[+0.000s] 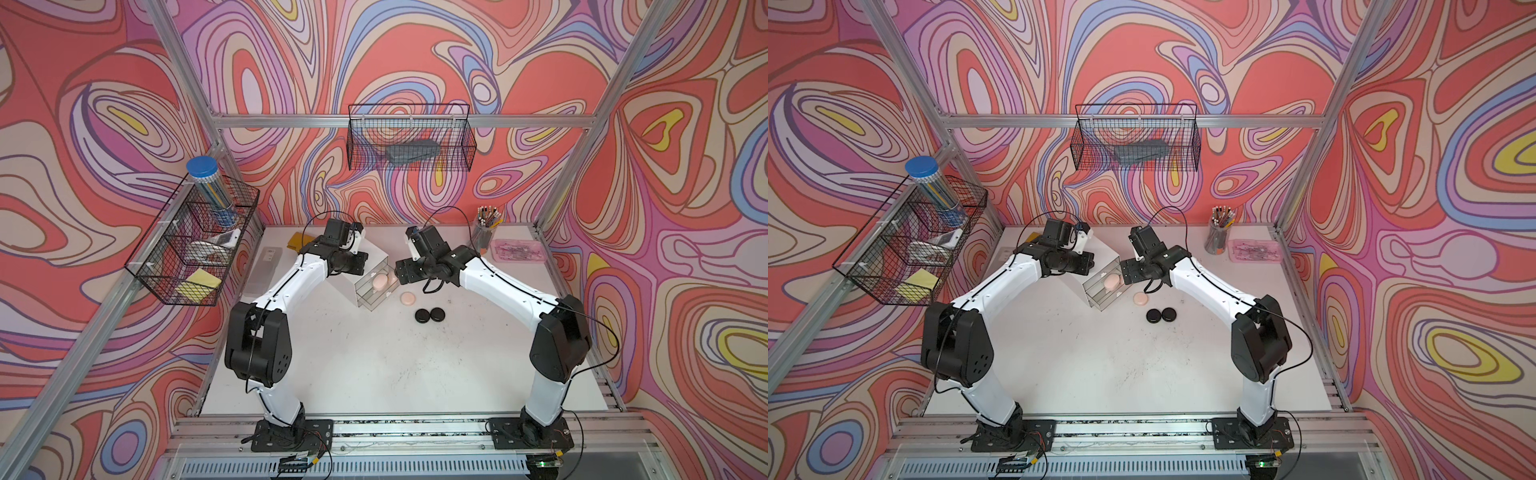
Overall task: Put the bluetooth earphones in the drawer according to color
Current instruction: Pick up the Bluetooth earphone from the center of the board.
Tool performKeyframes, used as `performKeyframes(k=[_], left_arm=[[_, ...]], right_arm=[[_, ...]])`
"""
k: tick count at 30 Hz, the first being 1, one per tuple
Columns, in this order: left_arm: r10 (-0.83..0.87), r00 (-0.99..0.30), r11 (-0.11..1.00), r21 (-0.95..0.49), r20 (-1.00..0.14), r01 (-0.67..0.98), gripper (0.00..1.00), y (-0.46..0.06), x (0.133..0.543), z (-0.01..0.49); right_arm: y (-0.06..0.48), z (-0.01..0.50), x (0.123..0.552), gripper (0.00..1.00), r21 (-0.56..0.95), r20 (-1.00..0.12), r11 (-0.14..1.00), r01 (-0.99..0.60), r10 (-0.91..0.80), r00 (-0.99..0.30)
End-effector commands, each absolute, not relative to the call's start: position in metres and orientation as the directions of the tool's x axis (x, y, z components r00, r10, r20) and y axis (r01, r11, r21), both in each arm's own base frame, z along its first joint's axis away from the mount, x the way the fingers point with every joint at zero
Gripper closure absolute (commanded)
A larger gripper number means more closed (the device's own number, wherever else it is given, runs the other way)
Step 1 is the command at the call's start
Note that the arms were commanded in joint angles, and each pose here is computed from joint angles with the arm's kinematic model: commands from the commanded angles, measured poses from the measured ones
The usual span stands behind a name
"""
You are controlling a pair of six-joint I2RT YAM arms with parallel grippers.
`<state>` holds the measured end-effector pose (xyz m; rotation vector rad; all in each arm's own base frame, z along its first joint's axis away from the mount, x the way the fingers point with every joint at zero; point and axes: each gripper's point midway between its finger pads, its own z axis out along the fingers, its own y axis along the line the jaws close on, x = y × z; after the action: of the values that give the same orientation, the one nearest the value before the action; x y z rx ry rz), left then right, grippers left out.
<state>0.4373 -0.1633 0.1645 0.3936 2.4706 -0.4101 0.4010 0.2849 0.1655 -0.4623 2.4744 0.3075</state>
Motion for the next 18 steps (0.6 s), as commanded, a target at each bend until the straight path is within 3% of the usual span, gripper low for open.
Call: performKeyframes(k=[1, 12, 18], left_arm=[[0.229, -0.897, 0.919, -0.221, -0.378, 0.327, 1.0, -0.159, 0.397, 0.106], [0.231, -0.896, 0.92, -0.216, -0.378, 0.328, 1.0, -0.158, 0.396, 0.106], [0.232, -0.895, 0.919, -0.216, -0.38, 0.329, 1.0, -0.159, 0.396, 0.106]], right_arm=[[0.271, 0.137, 0.381, 0.15, 0.104, -0.512, 0.912, -0.397, -0.293, -0.808], [0.272, 0.086, 0.378, 0.17, 0.085, -0.405, 0.899, -0.43, -0.363, -0.839], [0.272, 0.059, 0.376, 0.12, 0.078, -0.359, 0.898, -0.433, -0.38, -0.853]])
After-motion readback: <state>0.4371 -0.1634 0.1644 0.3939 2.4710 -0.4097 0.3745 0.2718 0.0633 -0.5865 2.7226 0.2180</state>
